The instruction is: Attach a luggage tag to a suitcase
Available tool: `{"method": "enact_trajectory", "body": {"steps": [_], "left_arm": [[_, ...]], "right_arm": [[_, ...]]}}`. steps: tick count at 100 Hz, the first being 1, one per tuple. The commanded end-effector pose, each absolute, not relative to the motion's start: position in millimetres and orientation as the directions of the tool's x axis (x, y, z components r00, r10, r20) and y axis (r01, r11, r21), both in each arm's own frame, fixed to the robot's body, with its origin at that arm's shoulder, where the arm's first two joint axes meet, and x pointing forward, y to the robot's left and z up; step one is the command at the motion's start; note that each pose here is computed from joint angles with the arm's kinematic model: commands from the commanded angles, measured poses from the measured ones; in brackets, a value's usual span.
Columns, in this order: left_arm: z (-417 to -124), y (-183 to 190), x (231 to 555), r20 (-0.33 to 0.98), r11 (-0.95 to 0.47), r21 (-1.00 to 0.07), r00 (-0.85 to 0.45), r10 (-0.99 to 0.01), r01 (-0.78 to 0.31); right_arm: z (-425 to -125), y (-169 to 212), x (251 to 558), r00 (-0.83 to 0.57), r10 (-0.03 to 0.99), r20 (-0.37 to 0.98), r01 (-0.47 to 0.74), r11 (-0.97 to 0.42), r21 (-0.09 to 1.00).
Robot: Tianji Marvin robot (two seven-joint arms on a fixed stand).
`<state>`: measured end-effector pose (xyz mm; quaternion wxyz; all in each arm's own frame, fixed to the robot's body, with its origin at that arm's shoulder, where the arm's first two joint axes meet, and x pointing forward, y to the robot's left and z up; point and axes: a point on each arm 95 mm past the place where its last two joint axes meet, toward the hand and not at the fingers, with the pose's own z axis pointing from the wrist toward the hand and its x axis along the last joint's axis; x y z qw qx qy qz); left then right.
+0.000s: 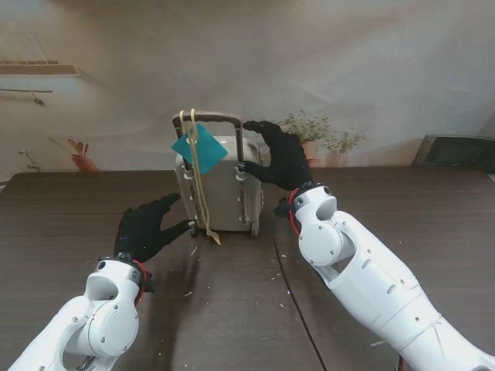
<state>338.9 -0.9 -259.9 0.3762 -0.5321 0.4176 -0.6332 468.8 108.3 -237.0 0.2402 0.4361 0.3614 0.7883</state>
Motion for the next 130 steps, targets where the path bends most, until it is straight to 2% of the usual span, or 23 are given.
{"method": "enact_trajectory", "body": {"steps": [1, 18, 36, 59, 71, 93, 130], "left_arm": [[-246.9, -3.6, 334.5, 0.36, -0.373, -0.927, -0.184, -0.915, 0.043], [-225.9, -2.2, 324.0, 0.364, -0.386, -0.921, -0.248, -0.898, 0.046], [-205.4, -2.5, 310.6, 0.367, -0.397, -0.918, -0.357, -0.859, 0.012], [-195.6, -13.2, 300.2, 0.416, -0.435, -0.898, -0.458, -0.786, -0.068], [-200.6, -17.8, 301.4, 0.432, -0.446, -0.89, -0.483, -0.762, -0.093], [-223.7, -17.6, 305.4, 0.473, -0.474, -0.872, -0.45, -0.758, -0.118], [-252.0, -8.7, 323.1, 0.42, -0.399, -0.907, -0.39, -0.82, -0.137]], "right_arm": [[-232.4, 101.0, 462.7, -0.512, 0.694, 0.506, -0.066, -0.62, 0.782], [-219.4, 83.4, 438.3, -0.509, 0.689, 0.516, -0.087, -0.637, 0.766], [-210.7, 63.8, 399.2, -0.49, 0.705, 0.513, -0.072, -0.619, 0.782], [-213.9, 45.8, 355.7, -0.452, 0.756, 0.473, -0.055, -0.553, 0.831], [-224.0, 39.4, 341.3, -0.424, 0.783, 0.454, -0.039, -0.517, 0.855], [-244.9, 31.4, 326.7, -0.398, 0.807, 0.435, -0.024, -0.483, 0.875], [-277.4, 22.0, 329.7, -0.36, 0.832, 0.423, 0.058, -0.432, 0.9]]}}
